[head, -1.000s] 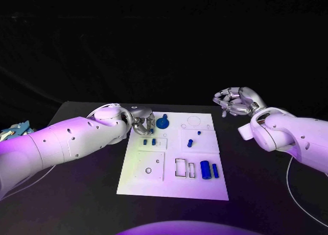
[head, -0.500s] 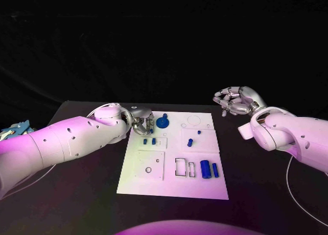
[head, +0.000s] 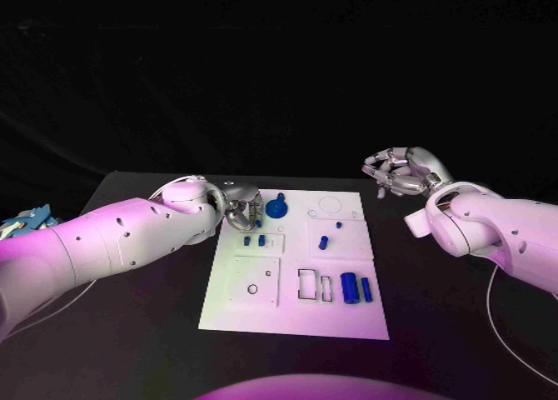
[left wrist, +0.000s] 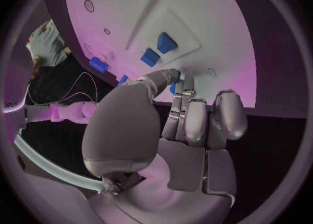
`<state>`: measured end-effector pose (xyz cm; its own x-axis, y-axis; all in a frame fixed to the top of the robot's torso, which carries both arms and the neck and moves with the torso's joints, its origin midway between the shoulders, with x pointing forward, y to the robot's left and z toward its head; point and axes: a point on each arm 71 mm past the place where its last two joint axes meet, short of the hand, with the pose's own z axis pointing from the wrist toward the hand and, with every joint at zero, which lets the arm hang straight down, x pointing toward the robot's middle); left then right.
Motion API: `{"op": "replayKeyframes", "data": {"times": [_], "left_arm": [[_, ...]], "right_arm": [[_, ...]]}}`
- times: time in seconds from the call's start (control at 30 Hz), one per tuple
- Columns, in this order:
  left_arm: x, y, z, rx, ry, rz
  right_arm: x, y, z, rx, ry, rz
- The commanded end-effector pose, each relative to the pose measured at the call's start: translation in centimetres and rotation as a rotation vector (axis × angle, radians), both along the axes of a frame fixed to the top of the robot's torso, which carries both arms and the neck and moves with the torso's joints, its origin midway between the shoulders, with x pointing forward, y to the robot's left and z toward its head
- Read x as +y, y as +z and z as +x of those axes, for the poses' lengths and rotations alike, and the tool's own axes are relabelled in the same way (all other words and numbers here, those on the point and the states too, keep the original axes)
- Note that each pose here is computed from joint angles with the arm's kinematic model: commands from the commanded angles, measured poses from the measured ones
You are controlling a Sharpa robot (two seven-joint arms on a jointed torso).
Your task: Assemble the parts on the task board
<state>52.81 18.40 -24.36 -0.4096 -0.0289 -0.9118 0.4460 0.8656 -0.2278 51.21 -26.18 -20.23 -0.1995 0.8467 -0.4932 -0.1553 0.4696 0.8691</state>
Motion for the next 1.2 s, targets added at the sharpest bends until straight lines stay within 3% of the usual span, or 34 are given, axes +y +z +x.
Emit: {"op": "replayKeyframes", "data": {"times": [0.03, 1.2], "left_arm": [[-0.13, -0.18, 0.0, 0.016, -0.002, 0.003], [-0.06, -0.48, -0.03, 0.042, 0.012, 0.029]], "right_arm": [[0.16, -0.01, -0.04, -0.003, 0.014, 0.0], [0.16, -0.09, -0.04, -0.004, 0.014, 0.0]]}}
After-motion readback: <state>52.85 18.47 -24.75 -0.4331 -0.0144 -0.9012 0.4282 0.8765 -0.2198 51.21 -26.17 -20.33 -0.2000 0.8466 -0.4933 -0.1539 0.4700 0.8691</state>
